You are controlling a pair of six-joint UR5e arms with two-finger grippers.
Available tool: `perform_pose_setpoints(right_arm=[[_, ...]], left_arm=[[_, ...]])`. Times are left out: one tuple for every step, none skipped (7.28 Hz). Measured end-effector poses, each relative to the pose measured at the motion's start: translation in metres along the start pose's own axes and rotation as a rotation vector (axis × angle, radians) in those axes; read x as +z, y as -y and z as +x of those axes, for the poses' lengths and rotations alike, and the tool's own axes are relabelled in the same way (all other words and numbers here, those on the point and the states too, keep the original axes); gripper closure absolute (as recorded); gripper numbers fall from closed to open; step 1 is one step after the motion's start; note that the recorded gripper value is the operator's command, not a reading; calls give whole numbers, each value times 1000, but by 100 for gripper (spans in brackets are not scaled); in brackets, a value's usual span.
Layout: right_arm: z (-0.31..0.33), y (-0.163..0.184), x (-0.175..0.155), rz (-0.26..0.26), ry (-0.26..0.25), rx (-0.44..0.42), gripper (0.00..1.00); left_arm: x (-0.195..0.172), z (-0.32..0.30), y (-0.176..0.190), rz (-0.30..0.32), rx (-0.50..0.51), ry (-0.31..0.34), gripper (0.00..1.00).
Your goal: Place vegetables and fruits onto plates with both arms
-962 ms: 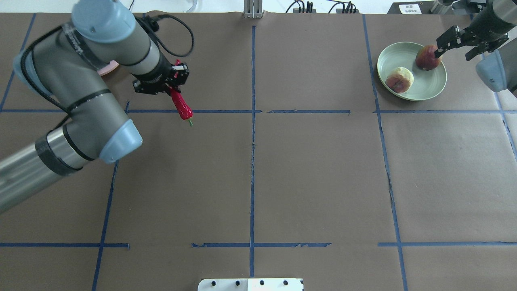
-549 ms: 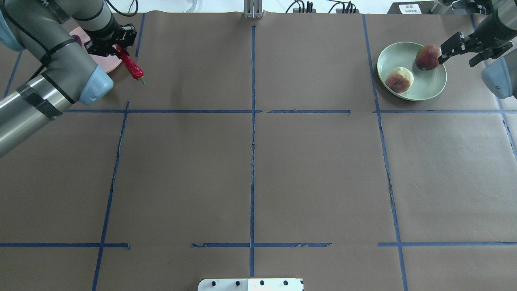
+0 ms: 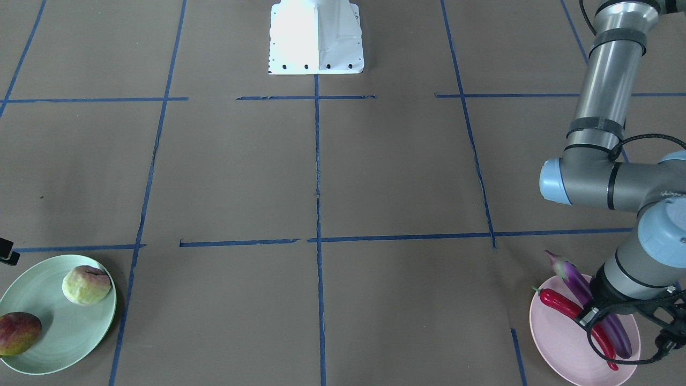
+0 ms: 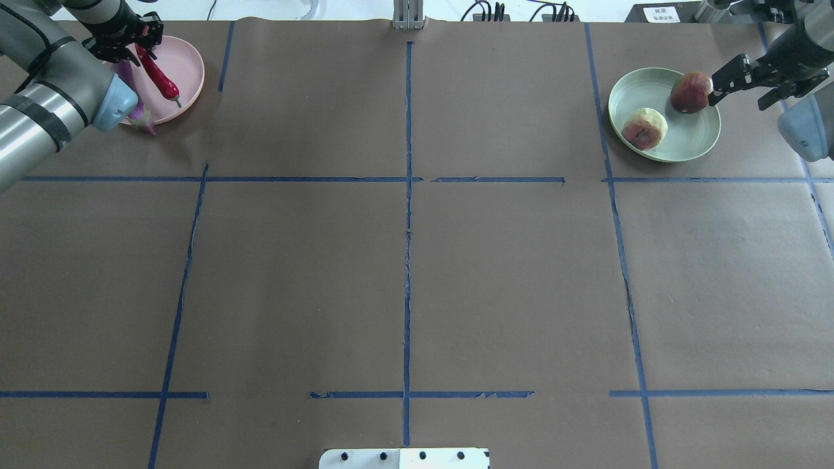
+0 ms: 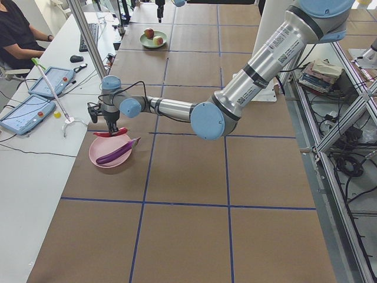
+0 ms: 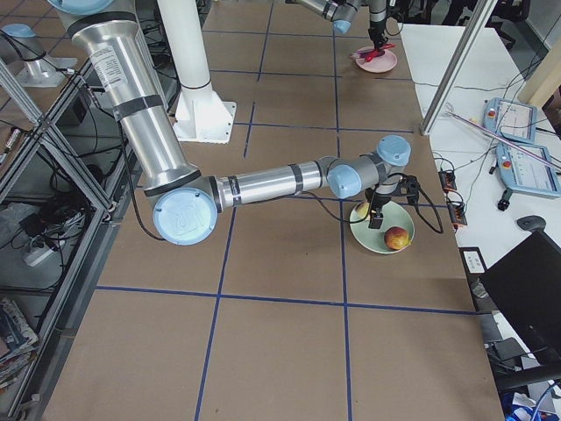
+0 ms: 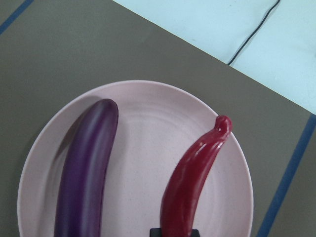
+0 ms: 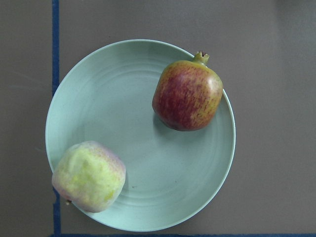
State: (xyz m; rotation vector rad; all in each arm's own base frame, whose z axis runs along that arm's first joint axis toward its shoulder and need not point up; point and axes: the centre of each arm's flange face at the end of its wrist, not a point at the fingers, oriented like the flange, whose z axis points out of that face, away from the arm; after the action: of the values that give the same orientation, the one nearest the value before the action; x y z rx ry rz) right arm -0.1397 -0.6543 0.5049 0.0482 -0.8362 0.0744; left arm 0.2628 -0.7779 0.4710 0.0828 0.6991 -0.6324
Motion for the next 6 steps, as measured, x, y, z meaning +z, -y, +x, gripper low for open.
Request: perform_pose_setpoints(right_arm=[[-1, 0, -1, 0, 3, -1, 0], [-2, -1, -2, 2, 5, -3, 0], [-1, -6, -5, 6, 8, -8, 0], [7, -15, -10, 13, 10, -10, 0], [23, -27, -19, 26, 9, -1, 0], [46, -40, -31, 40, 6, 13, 0]], left_arm=[[0, -2, 3, 2, 8, -4, 0], [-5, -1, 6, 0, 11, -18, 0], [-17, -2, 11, -26, 11, -51, 0], [-27, -16, 13, -76, 22, -88, 0], [-36, -46, 9, -117, 87, -129, 0], [-49, -83, 4, -125, 213, -168, 0]])
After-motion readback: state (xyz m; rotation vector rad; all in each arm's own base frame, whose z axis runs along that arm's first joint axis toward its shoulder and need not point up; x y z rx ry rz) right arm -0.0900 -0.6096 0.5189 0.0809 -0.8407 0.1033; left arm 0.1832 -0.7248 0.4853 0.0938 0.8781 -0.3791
